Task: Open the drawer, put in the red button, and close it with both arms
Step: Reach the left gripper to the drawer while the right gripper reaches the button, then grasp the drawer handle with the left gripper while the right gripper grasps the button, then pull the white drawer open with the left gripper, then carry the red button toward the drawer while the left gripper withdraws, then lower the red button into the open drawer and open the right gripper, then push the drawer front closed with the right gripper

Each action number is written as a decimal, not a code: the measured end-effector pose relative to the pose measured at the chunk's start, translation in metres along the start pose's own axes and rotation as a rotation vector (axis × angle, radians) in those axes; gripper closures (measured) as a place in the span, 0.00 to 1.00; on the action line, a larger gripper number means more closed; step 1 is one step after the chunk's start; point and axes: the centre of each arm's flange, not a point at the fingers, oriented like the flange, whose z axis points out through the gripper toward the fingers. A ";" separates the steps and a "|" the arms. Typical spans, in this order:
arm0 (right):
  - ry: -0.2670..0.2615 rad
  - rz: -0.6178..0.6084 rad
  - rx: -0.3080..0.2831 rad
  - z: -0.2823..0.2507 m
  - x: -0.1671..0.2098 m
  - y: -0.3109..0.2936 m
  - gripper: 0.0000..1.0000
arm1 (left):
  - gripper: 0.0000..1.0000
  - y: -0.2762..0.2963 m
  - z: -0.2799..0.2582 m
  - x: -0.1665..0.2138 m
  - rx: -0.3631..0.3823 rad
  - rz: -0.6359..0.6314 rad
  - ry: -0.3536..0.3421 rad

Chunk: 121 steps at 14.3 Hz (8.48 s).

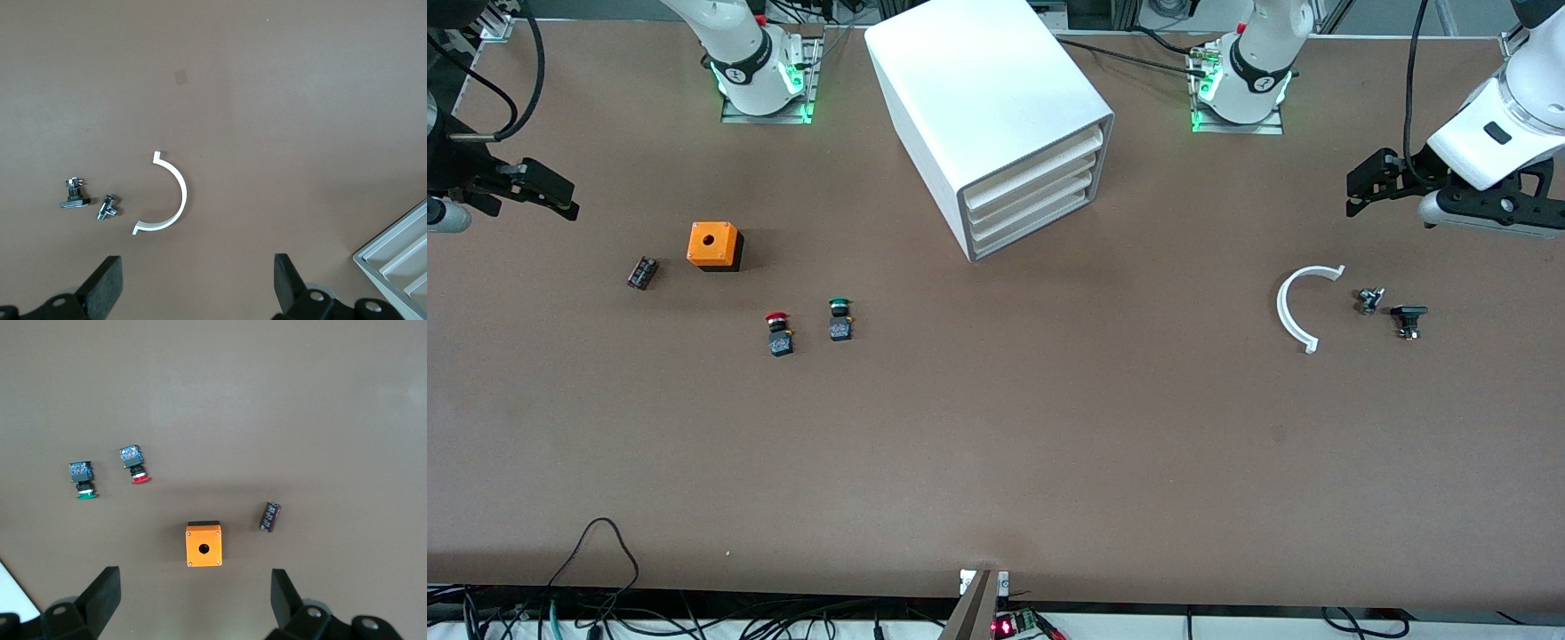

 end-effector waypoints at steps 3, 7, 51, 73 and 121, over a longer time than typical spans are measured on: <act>0.005 -0.016 0.000 -0.001 0.000 -0.008 0.00 | 0.00 0.000 0.001 0.000 -0.001 0.001 -0.006; -0.007 -0.025 0.024 0.006 0.005 -0.017 0.00 | 0.00 0.000 0.024 0.010 -0.016 0.012 -0.047; -0.023 -0.404 0.084 0.408 0.049 -0.163 0.03 | 0.66 0.143 0.362 0.002 -0.985 -0.079 -0.252; 0.221 -0.782 0.224 0.135 0.070 -0.335 0.59 | 0.00 -0.072 0.033 0.028 -0.096 0.013 0.069; 0.242 -0.444 0.077 0.075 0.094 -0.377 0.00 | 0.00 0.226 0.297 0.056 -0.107 -0.427 -0.013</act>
